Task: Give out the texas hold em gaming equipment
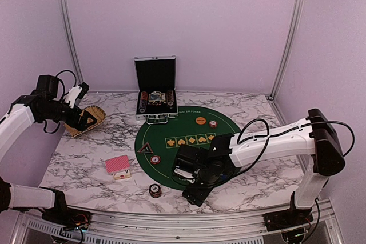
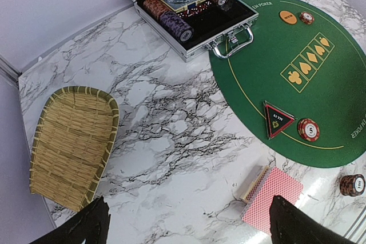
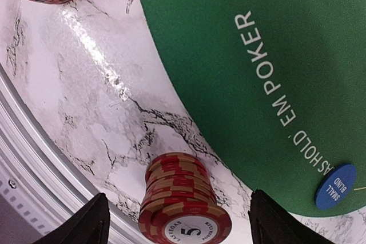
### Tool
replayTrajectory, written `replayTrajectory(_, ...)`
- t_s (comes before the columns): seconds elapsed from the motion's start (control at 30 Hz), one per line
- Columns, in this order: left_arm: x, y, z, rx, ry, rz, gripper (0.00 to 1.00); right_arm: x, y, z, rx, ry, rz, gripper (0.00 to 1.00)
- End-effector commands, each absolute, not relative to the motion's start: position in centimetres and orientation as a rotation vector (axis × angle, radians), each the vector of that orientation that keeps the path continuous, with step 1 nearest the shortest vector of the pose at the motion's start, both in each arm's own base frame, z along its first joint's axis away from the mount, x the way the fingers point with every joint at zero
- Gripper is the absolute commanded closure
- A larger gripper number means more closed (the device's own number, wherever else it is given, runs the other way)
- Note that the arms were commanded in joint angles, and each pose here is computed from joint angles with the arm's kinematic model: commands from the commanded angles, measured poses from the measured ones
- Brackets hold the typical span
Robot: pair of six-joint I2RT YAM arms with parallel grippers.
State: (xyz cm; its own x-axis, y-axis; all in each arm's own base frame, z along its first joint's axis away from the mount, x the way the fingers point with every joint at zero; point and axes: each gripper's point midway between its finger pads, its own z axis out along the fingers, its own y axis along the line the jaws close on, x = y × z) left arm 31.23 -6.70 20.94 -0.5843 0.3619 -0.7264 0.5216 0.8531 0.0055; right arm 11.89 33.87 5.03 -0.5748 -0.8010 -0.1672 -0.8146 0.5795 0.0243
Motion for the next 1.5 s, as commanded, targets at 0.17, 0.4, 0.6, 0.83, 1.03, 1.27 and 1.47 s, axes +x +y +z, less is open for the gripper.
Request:
replayTrajectory(0.17, 30.7, -6.7, 21.2, 0.642, 2.256, -0.276, 0.01, 12.4, 34.6, 4.9, -1.356, 2.659, 0.189, 0.25)
replayTrajectory(0.4, 30.7, -6.7, 21.3, 0.642, 2.254, -0.274, 0.01, 12.3, 34.1, 4.6, -1.352, 2.668, 0.184, 0.30)
replayTrajectory(0.6, 30.7, -6.8, 21.3, 0.643, 2.255, -0.279, 0.01, 12.5, 34.0, 4.6, -1.345, 2.671, 0.184, 0.34)
replayTrajectory(0.83, 30.7, -6.7, 21.2, 0.642, 2.256, -0.272, 0.01, 12.5, 34.2, 5.1, -1.350, 2.662, 0.191, 0.39)
replayTrajectory(1.03, 30.6, -6.7, 21.1, 0.642, 2.260, -0.277, 0.01, 12.5, 34.3, 5.5, -1.348, 2.657, 0.198, 0.42)
replayTrajectory(1.27, 30.6, -6.7, 21.1, 0.643, 2.259, -0.279, 0.01, 12.6, 34.4, 5.8, -1.344, 2.658, 0.199, 0.43)
replayTrajectory(1.47, 30.6, -6.7, 21.0, 0.645, 2.260, -0.276, 0.01, 12.6, 34.5, 6.2, -1.338, 2.656, 0.205, 0.46)
